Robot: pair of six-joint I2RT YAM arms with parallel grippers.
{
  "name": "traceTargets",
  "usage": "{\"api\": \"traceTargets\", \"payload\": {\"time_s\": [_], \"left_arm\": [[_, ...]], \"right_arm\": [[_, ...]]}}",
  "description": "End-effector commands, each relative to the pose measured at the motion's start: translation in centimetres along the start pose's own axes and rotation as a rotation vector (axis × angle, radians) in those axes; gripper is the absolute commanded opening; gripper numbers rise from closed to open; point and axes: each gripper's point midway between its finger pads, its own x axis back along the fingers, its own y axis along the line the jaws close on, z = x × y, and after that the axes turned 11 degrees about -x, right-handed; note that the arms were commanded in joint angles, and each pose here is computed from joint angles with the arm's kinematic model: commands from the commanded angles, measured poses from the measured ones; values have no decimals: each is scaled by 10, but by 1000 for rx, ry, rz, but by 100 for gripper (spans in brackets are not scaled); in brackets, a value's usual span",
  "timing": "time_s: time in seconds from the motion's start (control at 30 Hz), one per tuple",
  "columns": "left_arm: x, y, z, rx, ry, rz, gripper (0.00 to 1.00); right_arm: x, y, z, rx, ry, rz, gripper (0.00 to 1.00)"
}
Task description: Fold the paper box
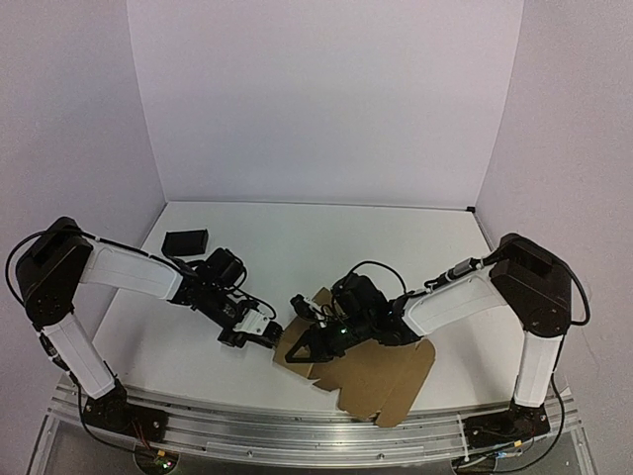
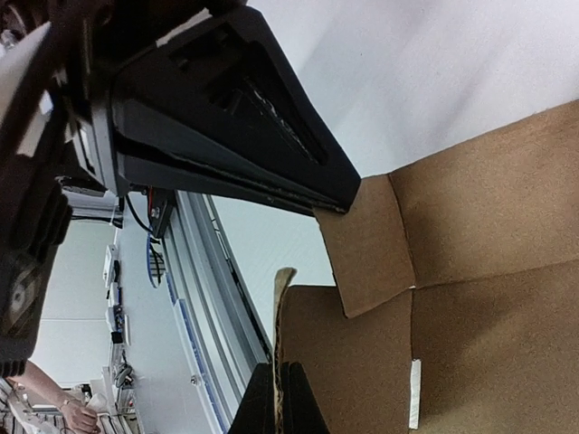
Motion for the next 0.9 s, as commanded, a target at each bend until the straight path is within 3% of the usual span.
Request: {"api": "traceTargets", "payload": {"time_s": [0.0,0.03,0.13,0.23,0.33,0.43,0.6,0.7,0.87], "left_arm": [[8,10,-40,31,-69,36,0],[9,6,-44,47,-83,54,3],[16,-1,-55,140,-119,116,31],[29,24,-47,342,-104,56,43],[52,64,-26,644,-104,-67,55],[58,75,-4,1005,-91,-72,70],[33,49,0,1338,-126,111,79],[29,48,1,1414,-138,121,79],[25,40,12,1487,-61,126,75]], "right_arm": [[9,23,-22,44,-86,-29,0],[9,23,-22,45,-85,-28,0],[11,20,-12,54,-50,-19,0],[14,21,9,141,-8,-17,0],[21,39,28,304,-3,-34,0],[29,56,35,455,-21,-54,0],[28,69,38,599,-26,-67,0],[27,70,34,618,-44,-54,0],[26,68,26,637,-76,-24,0]]}}
